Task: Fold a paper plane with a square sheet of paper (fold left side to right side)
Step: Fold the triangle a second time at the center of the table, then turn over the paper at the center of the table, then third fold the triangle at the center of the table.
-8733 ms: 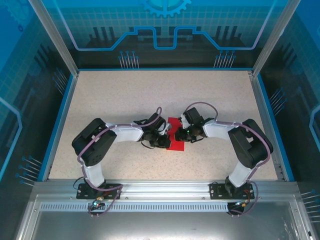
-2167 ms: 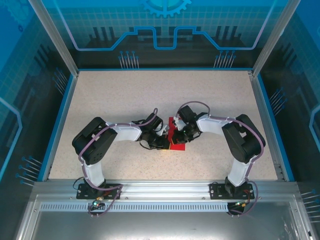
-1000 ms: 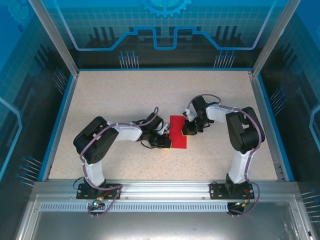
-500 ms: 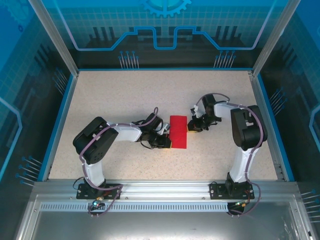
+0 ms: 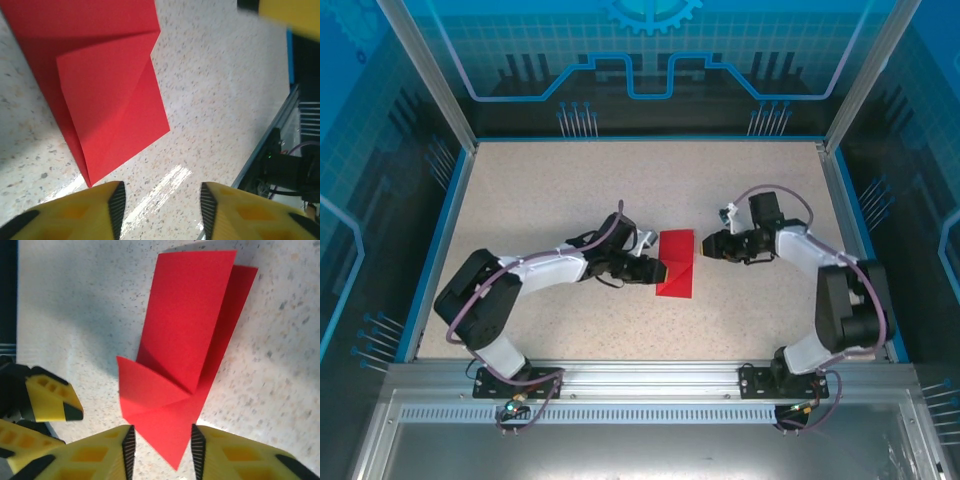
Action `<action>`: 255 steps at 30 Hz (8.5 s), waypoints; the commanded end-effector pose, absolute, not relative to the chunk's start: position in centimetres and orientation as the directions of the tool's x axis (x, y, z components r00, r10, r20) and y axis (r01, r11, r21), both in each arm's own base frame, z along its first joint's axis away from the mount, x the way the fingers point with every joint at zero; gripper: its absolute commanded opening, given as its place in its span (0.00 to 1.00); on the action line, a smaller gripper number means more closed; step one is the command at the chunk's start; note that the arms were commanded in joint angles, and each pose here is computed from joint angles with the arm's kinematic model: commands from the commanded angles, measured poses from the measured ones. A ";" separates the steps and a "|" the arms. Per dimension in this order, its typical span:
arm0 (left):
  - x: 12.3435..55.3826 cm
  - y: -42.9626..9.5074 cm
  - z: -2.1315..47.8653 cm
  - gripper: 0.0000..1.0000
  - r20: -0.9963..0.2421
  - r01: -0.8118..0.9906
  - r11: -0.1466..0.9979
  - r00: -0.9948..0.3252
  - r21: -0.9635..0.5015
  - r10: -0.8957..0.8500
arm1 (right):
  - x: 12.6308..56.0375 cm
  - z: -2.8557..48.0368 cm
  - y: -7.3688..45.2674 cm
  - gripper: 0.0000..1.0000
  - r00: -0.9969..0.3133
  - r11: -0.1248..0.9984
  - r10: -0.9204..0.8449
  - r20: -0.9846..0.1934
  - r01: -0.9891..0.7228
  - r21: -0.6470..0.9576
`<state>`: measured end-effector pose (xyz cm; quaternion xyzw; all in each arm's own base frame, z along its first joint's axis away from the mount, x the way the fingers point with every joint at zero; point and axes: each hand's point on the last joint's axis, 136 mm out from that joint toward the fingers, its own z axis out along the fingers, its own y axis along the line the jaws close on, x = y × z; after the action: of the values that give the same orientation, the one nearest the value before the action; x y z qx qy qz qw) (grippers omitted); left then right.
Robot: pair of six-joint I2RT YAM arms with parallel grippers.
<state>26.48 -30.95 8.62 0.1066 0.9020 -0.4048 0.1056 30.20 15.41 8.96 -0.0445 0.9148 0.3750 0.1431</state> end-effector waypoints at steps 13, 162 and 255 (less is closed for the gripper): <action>31.2 -32.4 5.6 0.54 -0.246 0.275 0.661 -0.959 -0.698 0.139 | 24.1 10.0 16.2 0.72 -0.953 0.610 0.062 -0.297 -0.199 0.767; 27.2 -26.4 7.5 0.00 -0.131 0.169 0.948 -0.969 0.270 0.210 | 24.4 18.1 1.2 0.99 -0.713 0.960 0.255 -0.653 0.105 0.260; 29.4 -27.8 3.3 0.29 0.043 -0.120 0.757 -0.992 -0.642 -0.121 | 23.8 12.3 21.5 0.91 -0.717 0.784 -0.238 -0.656 -0.540 0.306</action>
<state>29.76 -27.88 3.36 -0.0617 0.9400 -0.3354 0.0110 23.61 20.48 11.27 -0.1854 0.9142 0.2441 0.2649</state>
